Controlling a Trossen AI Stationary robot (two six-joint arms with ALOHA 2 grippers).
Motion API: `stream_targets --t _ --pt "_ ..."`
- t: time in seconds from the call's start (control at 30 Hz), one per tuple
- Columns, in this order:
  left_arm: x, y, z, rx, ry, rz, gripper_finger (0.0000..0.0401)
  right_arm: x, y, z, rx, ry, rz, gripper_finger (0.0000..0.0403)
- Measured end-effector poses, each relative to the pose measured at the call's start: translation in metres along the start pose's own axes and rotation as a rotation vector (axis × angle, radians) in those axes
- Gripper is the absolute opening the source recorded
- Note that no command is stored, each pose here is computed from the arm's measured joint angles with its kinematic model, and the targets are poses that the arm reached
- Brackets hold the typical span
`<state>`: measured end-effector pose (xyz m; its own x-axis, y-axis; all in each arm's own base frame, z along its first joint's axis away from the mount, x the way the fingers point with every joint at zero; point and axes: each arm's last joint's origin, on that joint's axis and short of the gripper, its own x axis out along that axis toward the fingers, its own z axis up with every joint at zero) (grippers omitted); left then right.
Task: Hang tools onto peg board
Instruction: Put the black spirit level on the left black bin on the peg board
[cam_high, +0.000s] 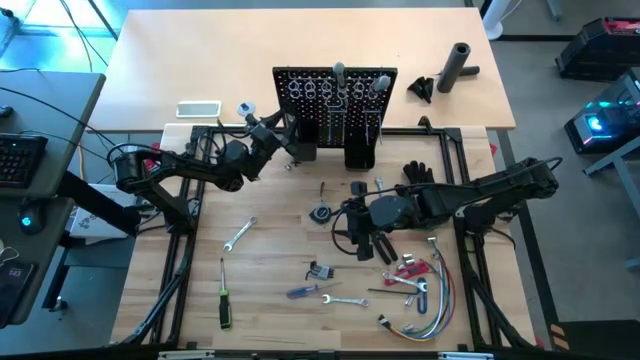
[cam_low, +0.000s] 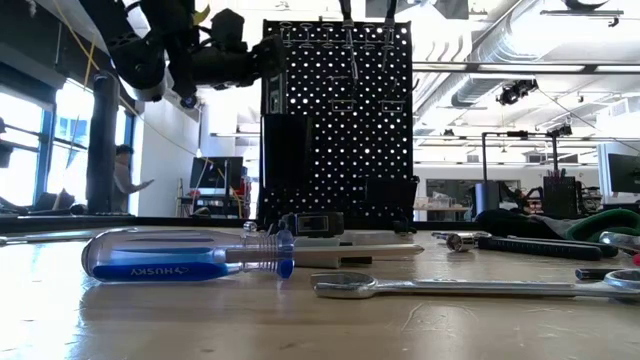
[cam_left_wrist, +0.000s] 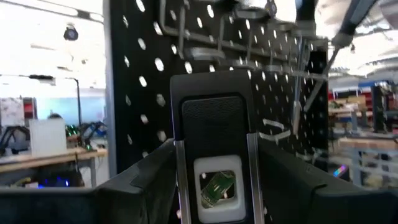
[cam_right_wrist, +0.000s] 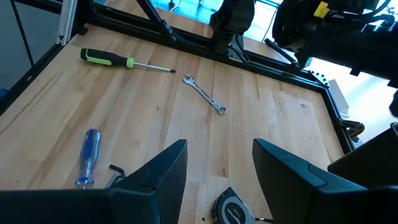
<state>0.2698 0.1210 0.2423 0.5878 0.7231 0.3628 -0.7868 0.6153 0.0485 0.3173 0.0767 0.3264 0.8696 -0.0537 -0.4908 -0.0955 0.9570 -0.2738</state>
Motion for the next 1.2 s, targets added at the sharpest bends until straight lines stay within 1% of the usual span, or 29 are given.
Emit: stream_targets --t 0.43,0.73,1.0,1.2 --pt "-0.001 -0.002 -0.010 -0.037 0.098 -0.021 0.0194 0.000 0.000 0.000 0.000 0.000 -0.001 0.0181" --pt "-0.001 -0.003 -0.016 -0.026 0.150 -0.030 0.0198 0.000 0.000 0.000 -0.001 0.001 -0.009 0.0181" --pt "-0.003 -0.006 -0.021 -0.027 0.207 -0.045 0.0230 0.000 0.000 0.000 -0.001 0.002 -0.009 0.0181" --pt "-0.007 -0.013 -0.020 -0.029 0.219 -0.072 0.0259 0.000 -0.001 -0.002 -0.006 0.022 -0.023 0.0181"
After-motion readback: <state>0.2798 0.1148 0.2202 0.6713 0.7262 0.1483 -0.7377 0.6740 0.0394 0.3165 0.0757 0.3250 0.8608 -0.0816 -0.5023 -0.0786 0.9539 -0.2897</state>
